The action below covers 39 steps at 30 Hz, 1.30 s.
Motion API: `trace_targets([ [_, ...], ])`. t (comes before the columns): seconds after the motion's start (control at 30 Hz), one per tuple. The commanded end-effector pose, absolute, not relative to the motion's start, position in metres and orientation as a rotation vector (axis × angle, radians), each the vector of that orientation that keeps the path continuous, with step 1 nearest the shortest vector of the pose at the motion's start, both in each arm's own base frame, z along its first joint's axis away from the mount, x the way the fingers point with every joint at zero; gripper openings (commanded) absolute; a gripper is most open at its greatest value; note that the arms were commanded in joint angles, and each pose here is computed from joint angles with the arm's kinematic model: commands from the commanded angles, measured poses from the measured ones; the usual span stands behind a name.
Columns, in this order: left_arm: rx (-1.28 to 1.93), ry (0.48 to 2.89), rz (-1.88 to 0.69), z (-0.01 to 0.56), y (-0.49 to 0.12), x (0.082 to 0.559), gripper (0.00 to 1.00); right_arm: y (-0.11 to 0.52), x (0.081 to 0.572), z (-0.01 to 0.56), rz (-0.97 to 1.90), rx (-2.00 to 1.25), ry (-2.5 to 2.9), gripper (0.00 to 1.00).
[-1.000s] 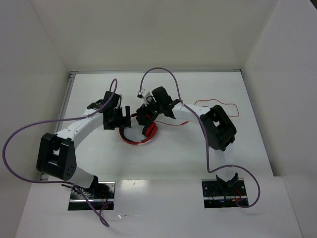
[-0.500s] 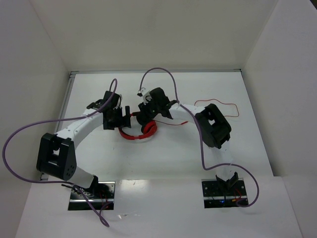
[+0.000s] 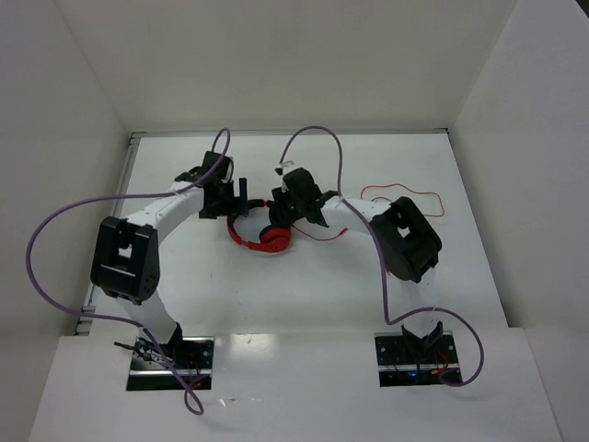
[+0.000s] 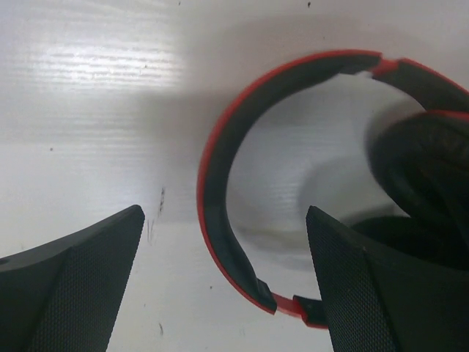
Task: Wrap the headphones
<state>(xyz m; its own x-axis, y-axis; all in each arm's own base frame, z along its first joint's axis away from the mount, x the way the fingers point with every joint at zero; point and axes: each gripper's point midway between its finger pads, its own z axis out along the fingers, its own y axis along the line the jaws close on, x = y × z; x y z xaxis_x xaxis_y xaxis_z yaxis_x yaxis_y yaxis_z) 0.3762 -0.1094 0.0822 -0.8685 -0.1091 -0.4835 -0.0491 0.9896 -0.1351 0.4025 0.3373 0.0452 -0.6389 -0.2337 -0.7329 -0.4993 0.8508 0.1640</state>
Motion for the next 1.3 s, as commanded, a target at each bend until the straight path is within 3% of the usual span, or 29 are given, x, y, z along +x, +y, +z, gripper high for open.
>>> trace_targets([
  [0.0,-0.079,2.528,-0.190,0.090,-0.116,0.411,0.99,0.314,0.399,0.057,0.360,-0.374,2.290,0.29],
  [0.37,-0.041,2.587,-0.267,0.068,-0.144,0.464,0.99,0.318,0.378,0.031,0.504,-0.250,2.321,0.29],
  [0.53,-0.022,2.610,-0.085,0.066,-0.136,0.472,0.99,0.330,0.384,0.025,0.543,-0.234,2.328,0.29],
  [0.77,-0.022,2.626,0.032,0.066,-0.128,0.463,0.99,0.299,0.393,0.008,0.353,-0.105,2.379,0.29],
  [1.27,0.033,2.694,0.352,0.062,-0.079,0.424,0.99,0.269,0.395,0.006,0.302,-0.017,2.380,0.29],
])
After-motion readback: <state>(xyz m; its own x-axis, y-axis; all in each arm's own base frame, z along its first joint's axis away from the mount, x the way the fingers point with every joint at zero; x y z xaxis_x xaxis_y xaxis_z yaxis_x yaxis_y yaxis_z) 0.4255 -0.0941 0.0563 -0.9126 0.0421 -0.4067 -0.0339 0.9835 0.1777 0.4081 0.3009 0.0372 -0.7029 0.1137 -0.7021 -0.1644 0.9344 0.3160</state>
